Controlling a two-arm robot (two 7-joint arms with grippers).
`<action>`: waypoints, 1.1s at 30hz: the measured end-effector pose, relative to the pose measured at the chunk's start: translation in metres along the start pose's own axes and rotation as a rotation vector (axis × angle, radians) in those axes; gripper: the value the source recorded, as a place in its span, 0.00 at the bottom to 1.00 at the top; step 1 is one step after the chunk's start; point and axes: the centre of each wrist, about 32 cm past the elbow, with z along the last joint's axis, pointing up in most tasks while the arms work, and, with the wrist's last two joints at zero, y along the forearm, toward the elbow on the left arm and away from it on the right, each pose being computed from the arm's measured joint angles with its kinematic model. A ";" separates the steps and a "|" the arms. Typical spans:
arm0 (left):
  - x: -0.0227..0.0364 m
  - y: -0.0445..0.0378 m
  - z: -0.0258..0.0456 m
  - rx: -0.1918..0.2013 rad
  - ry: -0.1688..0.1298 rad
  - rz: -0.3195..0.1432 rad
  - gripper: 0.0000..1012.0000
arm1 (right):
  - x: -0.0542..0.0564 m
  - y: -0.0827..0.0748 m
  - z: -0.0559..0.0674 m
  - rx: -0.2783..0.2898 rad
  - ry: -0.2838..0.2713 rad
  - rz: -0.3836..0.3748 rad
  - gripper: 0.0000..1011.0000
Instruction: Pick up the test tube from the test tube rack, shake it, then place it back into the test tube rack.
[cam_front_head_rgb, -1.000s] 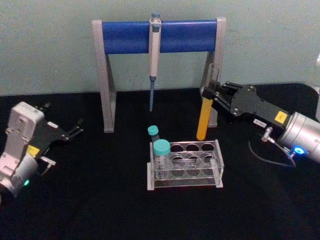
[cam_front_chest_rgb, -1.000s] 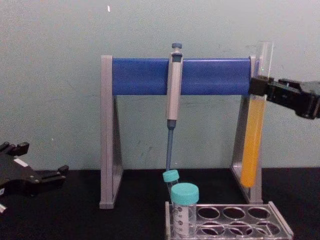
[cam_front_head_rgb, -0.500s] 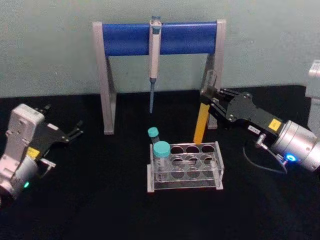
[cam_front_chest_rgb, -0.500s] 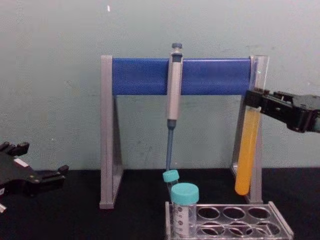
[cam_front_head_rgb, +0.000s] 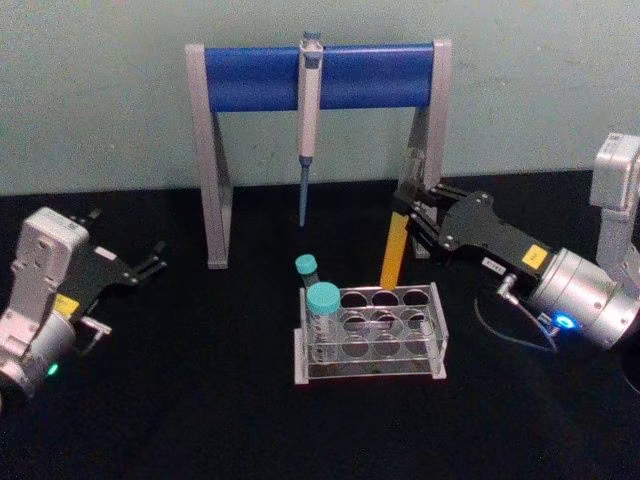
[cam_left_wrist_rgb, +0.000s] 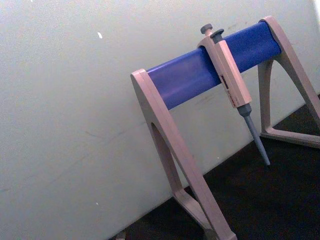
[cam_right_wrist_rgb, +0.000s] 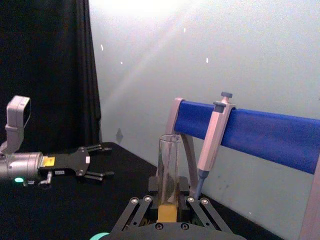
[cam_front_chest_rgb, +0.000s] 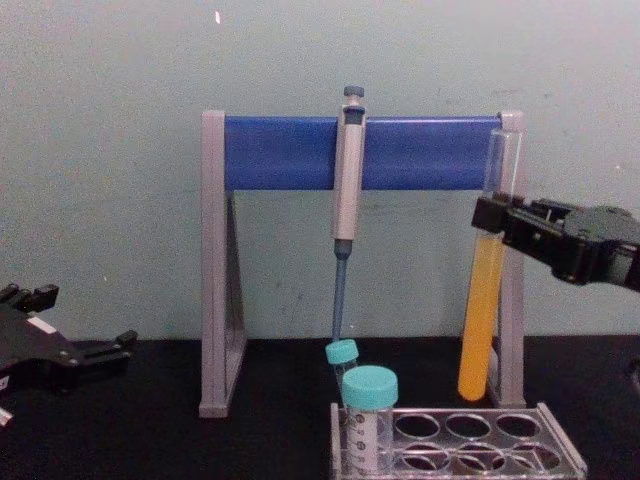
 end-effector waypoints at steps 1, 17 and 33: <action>0.0000 0.0000 0.0000 0.000 0.000 0.000 0.99 | 0.000 0.000 -0.001 -0.002 -0.003 0.000 0.23; 0.0000 0.0000 0.0000 0.000 0.000 0.000 0.99 | -0.002 0.006 -0.016 -0.058 -0.018 0.001 0.23; 0.0000 0.0000 0.0000 0.000 0.000 0.000 0.99 | -0.002 0.008 -0.027 -0.121 -0.010 0.000 0.23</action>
